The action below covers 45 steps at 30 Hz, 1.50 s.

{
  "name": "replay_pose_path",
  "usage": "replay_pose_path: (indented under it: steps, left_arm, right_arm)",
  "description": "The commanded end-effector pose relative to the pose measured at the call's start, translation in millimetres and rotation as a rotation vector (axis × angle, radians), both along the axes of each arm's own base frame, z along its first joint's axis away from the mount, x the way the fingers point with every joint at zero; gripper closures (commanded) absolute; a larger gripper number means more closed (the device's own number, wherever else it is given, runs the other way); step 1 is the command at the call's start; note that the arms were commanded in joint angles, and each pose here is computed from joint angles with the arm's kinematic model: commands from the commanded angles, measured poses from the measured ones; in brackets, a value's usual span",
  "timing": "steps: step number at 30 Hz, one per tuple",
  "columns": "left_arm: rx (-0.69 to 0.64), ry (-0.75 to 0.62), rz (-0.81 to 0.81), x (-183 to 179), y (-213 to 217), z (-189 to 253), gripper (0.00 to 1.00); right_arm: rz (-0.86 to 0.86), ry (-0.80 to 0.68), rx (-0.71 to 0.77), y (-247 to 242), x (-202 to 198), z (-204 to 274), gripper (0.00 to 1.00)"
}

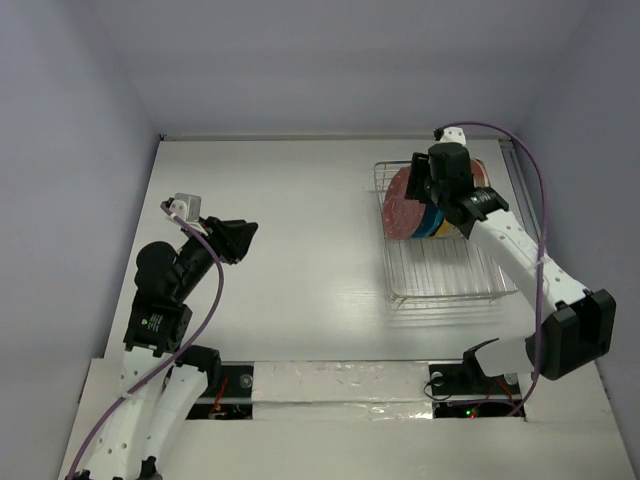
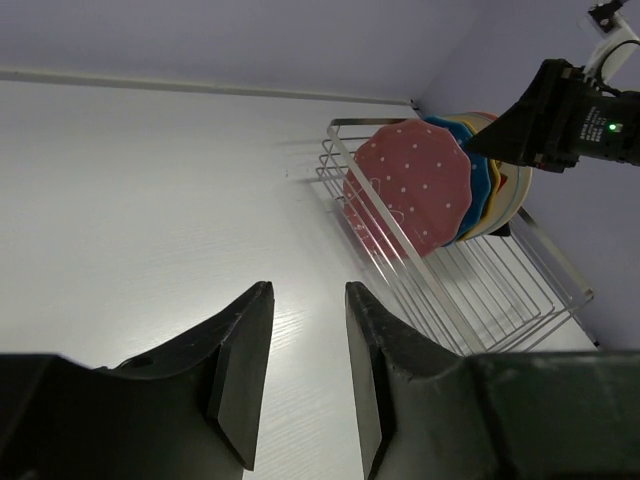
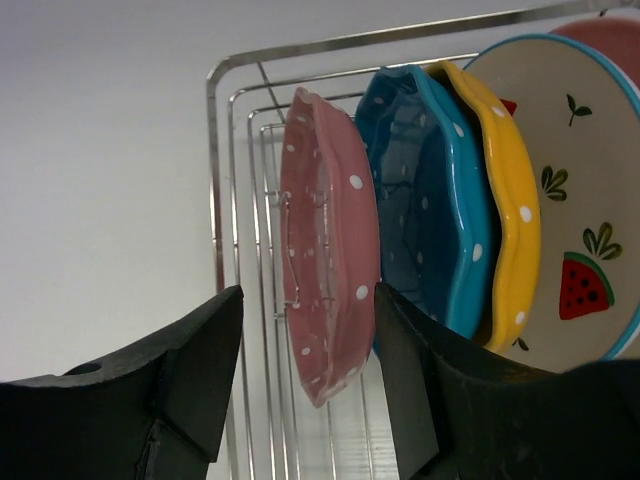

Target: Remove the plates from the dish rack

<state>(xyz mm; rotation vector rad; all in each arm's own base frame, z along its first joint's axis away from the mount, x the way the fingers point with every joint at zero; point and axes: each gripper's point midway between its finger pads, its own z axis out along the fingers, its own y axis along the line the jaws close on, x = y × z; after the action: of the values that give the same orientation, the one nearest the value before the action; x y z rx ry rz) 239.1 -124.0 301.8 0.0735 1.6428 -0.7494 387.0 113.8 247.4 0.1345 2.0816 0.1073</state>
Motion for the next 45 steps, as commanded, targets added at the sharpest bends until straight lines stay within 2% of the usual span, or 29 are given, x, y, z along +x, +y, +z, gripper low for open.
replay_pose_path:
  steps: [1,7,11,14,18,20,21,26,32,37,40,43,45]
  left_arm:
    - [-0.009,-0.063,0.014,-1,3,21,0.67]
    - [-0.009,-0.067,0.017,-3,4,21,0.64]
    - [-0.009,-0.07,0.015,-3,4,22,0.63]
    - [-0.011,-0.069,0.015,-3,4,22,0.62]
    - [-0.011,-0.072,0.017,-3,4,22,0.6]
    - [-0.011,-0.072,0.018,-3,4,22,0.6]
    - [-0.013,-0.074,0.018,-4,4,23,0.59]
    - [-0.013,-0.074,0.014,-3,4,23,0.58]
    - [-0.013,-0.073,0.018,-3,4,22,0.56]
    - [-0.014,-0.075,0.023,-3,5,23,0.55]
    - [-0.015,-0.076,0.028,-4,6,24,0.54]
    - [-0.015,-0.075,0.031,-3,6,24,0.54]
    - [-0.016,-0.078,0.035,-3,7,24,0.54]
  right_arm:
    - [-0.056,-0.008,-0.049,-6,14,5,0.39]
    - [-0.084,0.055,-0.087,-6,26,-22,0.4]
    - [-0.087,0.077,-0.108,-5,33,-34,0.45]
    - [-0.094,0.089,-0.126,-6,38,-40,0.54]
    - [-0.128,0.077,-0.158,-13,42,-34,0.73]
    - [-0.147,0.061,-0.171,-17,42,-26,0.79]
    - [-0.151,0.038,-0.169,-19,41,-16,0.86]
    - [-0.154,-0.047,-0.158,-23,40,24,1.0]
    - [-0.172,-0.174,-0.166,-29,39,86,1.0]
    - [-0.19,-0.213,-0.167,-33,32,117,1.0]
    - [-0.172,-0.262,-0.108,-30,23,137,1.0]
    - [-0.077,-0.322,0.027,-9,15,155,1.0]
    - [0.076,-0.356,0.149,30,12,164,1.0]
